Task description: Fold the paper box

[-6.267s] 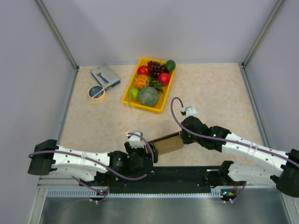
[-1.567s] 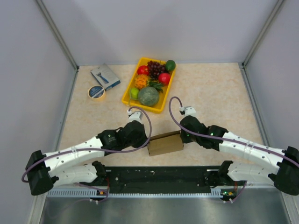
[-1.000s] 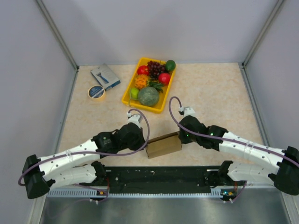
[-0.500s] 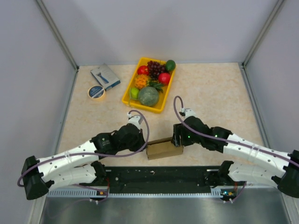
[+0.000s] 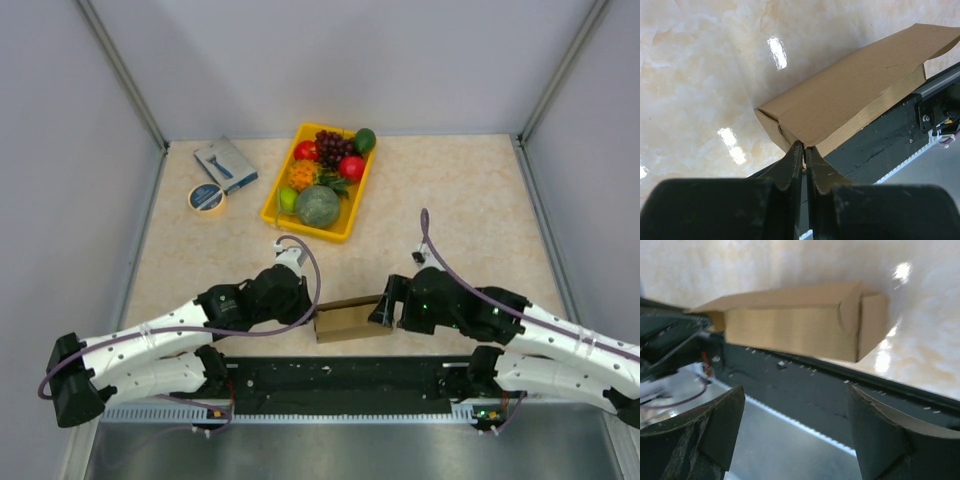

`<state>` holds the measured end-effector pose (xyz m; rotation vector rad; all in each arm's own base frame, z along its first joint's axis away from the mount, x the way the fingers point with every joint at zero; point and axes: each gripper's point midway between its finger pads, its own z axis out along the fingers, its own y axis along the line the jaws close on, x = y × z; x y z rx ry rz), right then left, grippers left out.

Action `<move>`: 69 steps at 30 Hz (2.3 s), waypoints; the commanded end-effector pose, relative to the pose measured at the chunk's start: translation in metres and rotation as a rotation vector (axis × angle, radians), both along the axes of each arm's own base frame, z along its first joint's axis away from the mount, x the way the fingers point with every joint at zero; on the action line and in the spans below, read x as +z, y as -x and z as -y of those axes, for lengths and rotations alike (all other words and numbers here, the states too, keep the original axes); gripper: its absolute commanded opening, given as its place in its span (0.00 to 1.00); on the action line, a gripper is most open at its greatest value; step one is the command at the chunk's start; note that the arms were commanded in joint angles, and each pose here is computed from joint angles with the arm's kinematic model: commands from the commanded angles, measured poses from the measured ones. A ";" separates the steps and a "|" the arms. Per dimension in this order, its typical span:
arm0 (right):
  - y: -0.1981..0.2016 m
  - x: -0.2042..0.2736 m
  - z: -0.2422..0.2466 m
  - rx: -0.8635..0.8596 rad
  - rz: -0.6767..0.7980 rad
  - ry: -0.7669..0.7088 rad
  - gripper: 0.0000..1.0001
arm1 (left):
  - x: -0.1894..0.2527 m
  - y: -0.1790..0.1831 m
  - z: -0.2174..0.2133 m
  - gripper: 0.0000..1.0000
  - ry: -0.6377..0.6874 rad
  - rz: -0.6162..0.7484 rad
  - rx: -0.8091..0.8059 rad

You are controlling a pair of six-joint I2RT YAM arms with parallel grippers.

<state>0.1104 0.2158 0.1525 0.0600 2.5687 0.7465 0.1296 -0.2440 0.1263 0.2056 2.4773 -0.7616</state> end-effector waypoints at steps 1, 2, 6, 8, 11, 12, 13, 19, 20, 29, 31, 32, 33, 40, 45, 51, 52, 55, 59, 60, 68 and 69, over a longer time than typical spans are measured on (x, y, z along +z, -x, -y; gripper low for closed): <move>0.030 0.006 -0.041 -0.105 -0.187 -0.311 0.81 | 0.001 0.004 0.004 0.11 0.003 -0.018 -0.018; 0.029 0.007 -0.046 -0.121 -0.187 -0.337 0.81 | 0.000 0.005 0.004 0.15 -0.002 -0.022 -0.021; 0.023 -0.005 -0.075 -0.153 -0.223 -0.420 0.76 | -0.001 0.006 0.004 0.20 -0.008 -0.028 -0.033; 0.020 -0.006 -0.088 -0.156 -0.235 -0.474 0.72 | -0.001 0.007 0.004 0.22 -0.017 -0.027 -0.045; 0.015 -0.011 -0.098 -0.178 -0.247 -0.490 0.69 | -0.004 0.009 0.000 0.23 -0.050 -0.028 -0.061; 0.013 -0.012 -0.100 -0.187 -0.248 -0.499 0.67 | -0.006 0.008 -0.001 0.20 -0.062 -0.028 -0.063; 0.010 -0.015 -0.101 -0.208 -0.250 -0.496 0.65 | -0.007 0.008 -0.002 0.18 -0.074 -0.024 -0.069; 0.002 -0.027 -0.101 -0.319 -0.285 -0.505 0.58 | -0.015 0.009 -0.001 0.08 -0.097 -0.041 -0.085; 0.002 -0.031 -0.100 -0.333 -0.291 -0.498 0.59 | -0.014 0.009 0.000 0.07 -0.093 -0.041 -0.087; -0.001 -0.051 -0.087 -0.419 -0.308 -0.465 0.57 | -0.019 0.017 0.000 0.00 -0.110 -0.065 -0.137; -0.002 -0.045 -0.087 -0.362 -0.244 -0.425 0.58 | -0.024 0.018 0.000 0.00 -0.121 -0.086 -0.127; -0.002 -0.042 -0.086 -0.331 -0.219 -0.405 0.60 | -0.027 0.018 0.000 0.00 -0.122 -0.090 -0.123; -0.001 -0.036 -0.086 -0.238 -0.148 -0.363 0.62 | -0.028 0.017 0.000 0.00 -0.123 -0.097 -0.113; 0.027 0.001 -0.046 0.143 0.092 -0.253 0.70 | -0.030 0.011 0.002 0.00 -0.102 -0.081 -0.066; 0.019 0.020 0.021 0.209 0.219 -0.010 0.61 | -0.030 0.010 0.002 0.00 -0.109 -0.081 -0.061; -0.023 0.027 0.047 0.147 0.202 0.201 0.42 | -0.030 0.009 0.003 0.00 -0.105 -0.075 -0.057; -0.029 0.026 0.044 0.156 0.213 0.212 0.41 | -0.030 0.009 0.002 0.00 -0.111 -0.077 -0.058; -0.047 0.022 0.041 0.197 0.270 0.287 0.39 | -0.031 0.009 0.002 0.00 -0.112 -0.079 -0.055; -0.058 0.021 0.031 0.239 0.280 0.323 0.36 | -0.030 0.009 0.001 0.00 -0.118 -0.080 -0.055; -0.059 0.018 0.029 0.245 0.278 0.325 0.36 | -0.029 0.008 0.001 0.00 -0.116 -0.078 -0.046; -0.068 -0.006 0.013 0.259 0.262 0.314 0.27 | -0.031 0.008 0.000 0.00 -0.097 -0.058 -0.030; -0.069 -0.008 0.011 0.260 0.261 0.307 0.27 | -0.031 0.008 0.000 0.00 -0.094 -0.060 -0.025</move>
